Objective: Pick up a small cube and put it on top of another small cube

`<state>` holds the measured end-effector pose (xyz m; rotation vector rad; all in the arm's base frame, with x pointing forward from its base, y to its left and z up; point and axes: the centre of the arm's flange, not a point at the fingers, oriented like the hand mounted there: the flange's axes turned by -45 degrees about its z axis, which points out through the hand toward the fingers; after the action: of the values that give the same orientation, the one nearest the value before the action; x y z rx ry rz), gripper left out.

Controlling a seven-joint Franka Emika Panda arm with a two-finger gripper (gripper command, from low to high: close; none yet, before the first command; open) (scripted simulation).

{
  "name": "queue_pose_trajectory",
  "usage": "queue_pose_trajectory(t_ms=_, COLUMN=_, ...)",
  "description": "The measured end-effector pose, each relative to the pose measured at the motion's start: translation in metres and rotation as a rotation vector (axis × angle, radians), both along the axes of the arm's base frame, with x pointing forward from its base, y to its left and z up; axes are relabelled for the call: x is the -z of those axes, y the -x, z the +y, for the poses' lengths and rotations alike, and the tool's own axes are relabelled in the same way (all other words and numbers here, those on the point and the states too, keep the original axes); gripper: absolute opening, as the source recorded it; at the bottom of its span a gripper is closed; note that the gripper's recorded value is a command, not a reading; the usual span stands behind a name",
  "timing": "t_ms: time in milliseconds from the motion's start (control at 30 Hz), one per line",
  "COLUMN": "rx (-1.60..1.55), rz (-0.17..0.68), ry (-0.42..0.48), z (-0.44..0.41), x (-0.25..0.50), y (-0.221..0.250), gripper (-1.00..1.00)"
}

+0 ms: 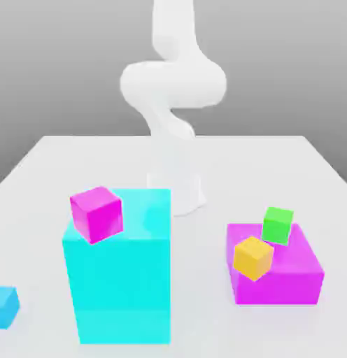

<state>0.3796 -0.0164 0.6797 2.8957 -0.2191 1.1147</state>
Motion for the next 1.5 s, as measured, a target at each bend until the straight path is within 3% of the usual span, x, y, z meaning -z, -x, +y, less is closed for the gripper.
queue_pose_trajectory(t_ms=233, rx=0.363, rz=0.166, ry=-0.071, z=-0.072, x=0.104, y=-0.072, gripper=0.00)
queue_pose_trajectory(t_ms=467, rx=0.701, rz=0.304, ry=-0.181, z=-0.161, x=0.222, y=-0.100, gripper=0.00)
queue_pose_trajectory(t_ms=667, rx=1.003, rz=0.400, ry=-0.319, z=-0.243, x=0.327, y=-0.083, gripper=0.00)
queue_pose_trajectory(t_ms=967, rx=1.372, rz=0.515, ry=-0.580, z=-0.301, x=0.473, y=-0.035, gripper=0.00)
queue_pose_trajectory(t_ms=1100, rx=1.406, rz=0.523, ry=-0.607, z=-0.306, x=0.531, y=-0.029, gripper=0.00)
queue_pose_trajectory(t_ms=1133, rx=1.407, rz=0.524, ry=-0.607, z=-0.306, x=0.542, y=-0.029, gripper=-1.00)
queue_pose_trajectory(t_ms=1367, rx=1.407, rz=0.518, ry=-0.609, z=-0.306, x=0.540, y=-0.029, gripper=-1.00)
queue_pose_trajectory(t_ms=1500, rx=1.408, rz=0.522, ry=-0.608, z=-0.306, x=0.493, y=-0.029, gripper=-1.00)
